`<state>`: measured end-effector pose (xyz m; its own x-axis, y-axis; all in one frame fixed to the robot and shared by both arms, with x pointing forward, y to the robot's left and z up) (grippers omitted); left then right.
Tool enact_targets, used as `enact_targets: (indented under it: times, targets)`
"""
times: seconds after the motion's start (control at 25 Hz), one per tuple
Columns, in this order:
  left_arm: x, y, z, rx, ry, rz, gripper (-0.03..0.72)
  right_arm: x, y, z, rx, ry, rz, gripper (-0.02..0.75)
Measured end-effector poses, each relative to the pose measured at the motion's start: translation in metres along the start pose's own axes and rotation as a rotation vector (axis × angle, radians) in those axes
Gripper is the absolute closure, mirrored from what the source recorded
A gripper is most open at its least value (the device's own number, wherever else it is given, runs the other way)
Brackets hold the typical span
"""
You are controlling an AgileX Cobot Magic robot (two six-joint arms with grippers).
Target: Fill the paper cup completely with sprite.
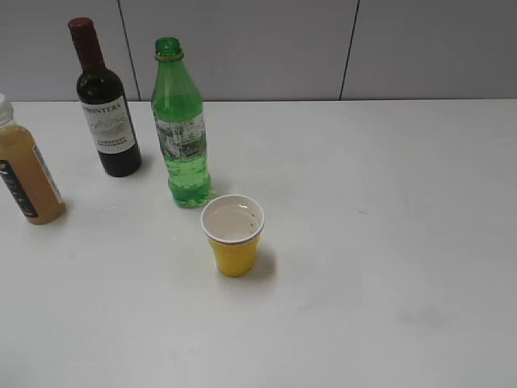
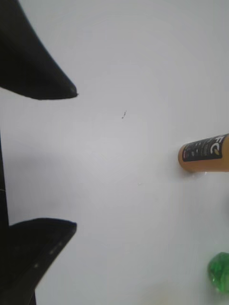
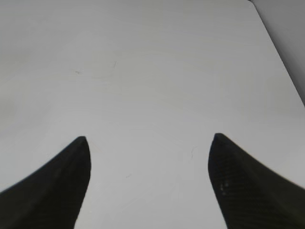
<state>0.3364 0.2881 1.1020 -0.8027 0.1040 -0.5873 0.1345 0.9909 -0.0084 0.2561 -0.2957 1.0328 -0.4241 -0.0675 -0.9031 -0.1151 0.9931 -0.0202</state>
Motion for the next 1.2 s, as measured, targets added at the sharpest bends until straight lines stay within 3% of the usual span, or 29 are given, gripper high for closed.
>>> enact_targets:
  times: [0.32,0.6,0.92,1.2]
  targets:
    - [0.057,0.000,-0.006,-0.002,-0.121,-0.012,0.099,0.000,0.000,0.000,0.000,0.000,0.001,0.144]
    - [0.087,-0.001,-0.004,-0.002,-0.267,-0.012,0.099,0.000,0.000,0.000,0.000,0.000,0.001,0.144]
    - [0.102,-0.001,-0.010,-0.002,-0.446,-0.011,0.099,0.000,0.000,0.000,0.000,0.000,0.000,0.144]
    - [0.107,-0.001,-0.014,-0.002,-0.494,-0.011,0.099,0.000,0.000,0.000,-0.001,0.000,0.001,0.144]
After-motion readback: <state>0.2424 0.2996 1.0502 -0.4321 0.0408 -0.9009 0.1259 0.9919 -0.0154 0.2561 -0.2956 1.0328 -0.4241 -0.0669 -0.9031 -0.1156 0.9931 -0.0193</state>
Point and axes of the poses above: a point on each arm's last joint axis where the gripper is mounted, z pointing out along that axis toward the gripper, y along the wrist's bending axis when the last joint is at zero, x = y × z, the point moved 1 cm from there along z, pointing out along that axis toward the gripper, and after that the axes turned 3 degrees about -z, right-handed, at the moved point
